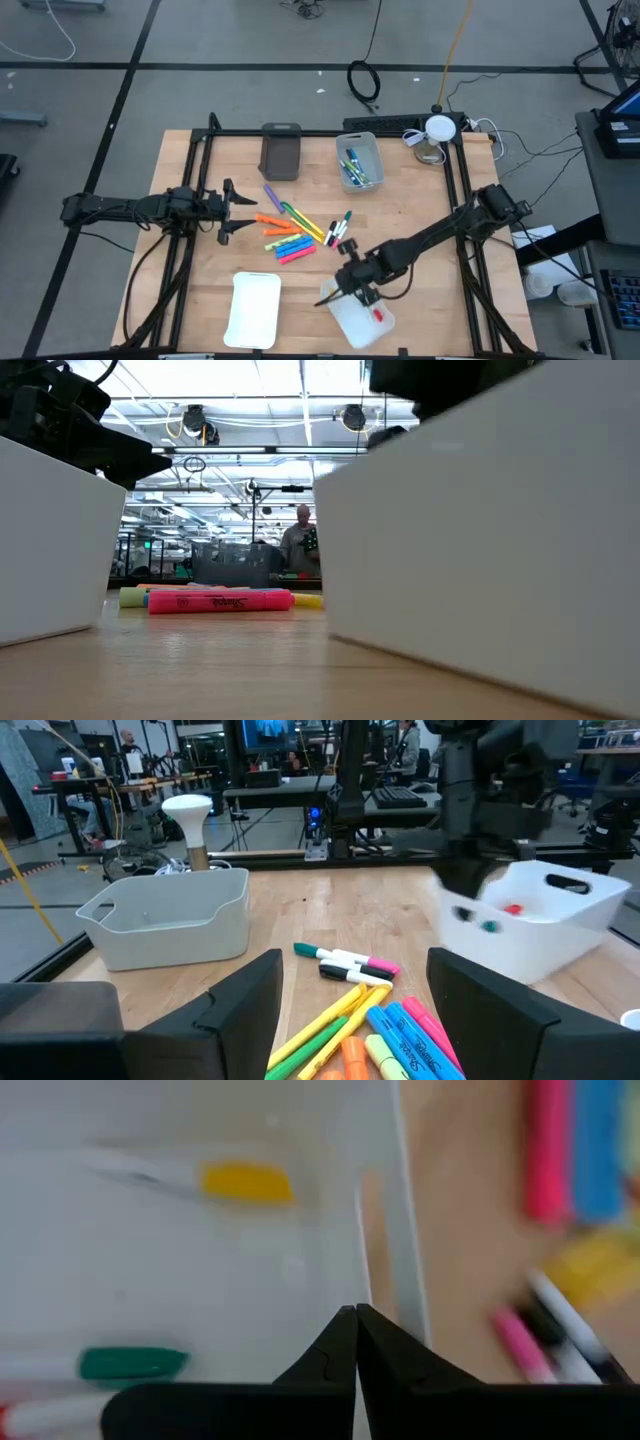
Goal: Pick & Place Markers
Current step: Move the right white bin to the bottom right of the table
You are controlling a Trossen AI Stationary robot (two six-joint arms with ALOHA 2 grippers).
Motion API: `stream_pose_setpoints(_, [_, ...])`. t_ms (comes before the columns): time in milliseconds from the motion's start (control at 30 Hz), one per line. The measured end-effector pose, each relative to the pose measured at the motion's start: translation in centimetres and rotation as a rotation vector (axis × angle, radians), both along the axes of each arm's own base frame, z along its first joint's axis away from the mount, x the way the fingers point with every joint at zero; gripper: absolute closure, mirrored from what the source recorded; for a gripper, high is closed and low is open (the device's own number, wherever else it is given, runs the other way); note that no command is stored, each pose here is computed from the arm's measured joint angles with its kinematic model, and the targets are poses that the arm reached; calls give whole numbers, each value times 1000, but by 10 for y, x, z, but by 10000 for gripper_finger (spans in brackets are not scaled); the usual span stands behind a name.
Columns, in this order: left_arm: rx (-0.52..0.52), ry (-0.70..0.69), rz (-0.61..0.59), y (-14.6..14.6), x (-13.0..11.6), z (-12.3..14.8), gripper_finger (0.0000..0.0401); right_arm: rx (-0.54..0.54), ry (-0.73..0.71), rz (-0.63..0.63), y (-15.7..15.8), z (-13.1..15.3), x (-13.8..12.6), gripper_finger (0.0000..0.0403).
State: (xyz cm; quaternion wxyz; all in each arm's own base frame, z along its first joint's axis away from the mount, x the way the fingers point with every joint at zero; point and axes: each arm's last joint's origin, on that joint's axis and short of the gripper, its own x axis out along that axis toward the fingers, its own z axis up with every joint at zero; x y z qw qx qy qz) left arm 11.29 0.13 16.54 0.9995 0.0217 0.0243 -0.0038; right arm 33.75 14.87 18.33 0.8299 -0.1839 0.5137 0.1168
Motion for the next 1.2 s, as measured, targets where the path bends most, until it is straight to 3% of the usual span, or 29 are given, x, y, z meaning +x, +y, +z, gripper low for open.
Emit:
stream_pose_setpoints(300, [0, 0, 0, 0, 0, 0, 150, 18, 143, -270, -3, -4, -18, 403])
stream_pose_setpoints(467, [0, 0, 0, 0, 0, 0, 150, 85, 288, -349, 4, -6, -32, 403])
stream_pose_setpoints(667, [0, 0, 0, 0, 0, 0, 150, 99, 374, -374, 15, -2, -49, 403])
stream_pose_setpoints(833, [0, 0, 0, 0, 0, 0, 150, 155, 418, -316, 30, 0, -57, 403])
stream_pose_setpoints(1000, [0, 0, 0, 0, 0, 0, 150, 153, 398, -281, 34, 2, -59, 403])
stream_pose_setpoints(1200, [0, 0, 0, 0, 0, 0, 150, 234, 319, -200, 40, 13, -56, 403])
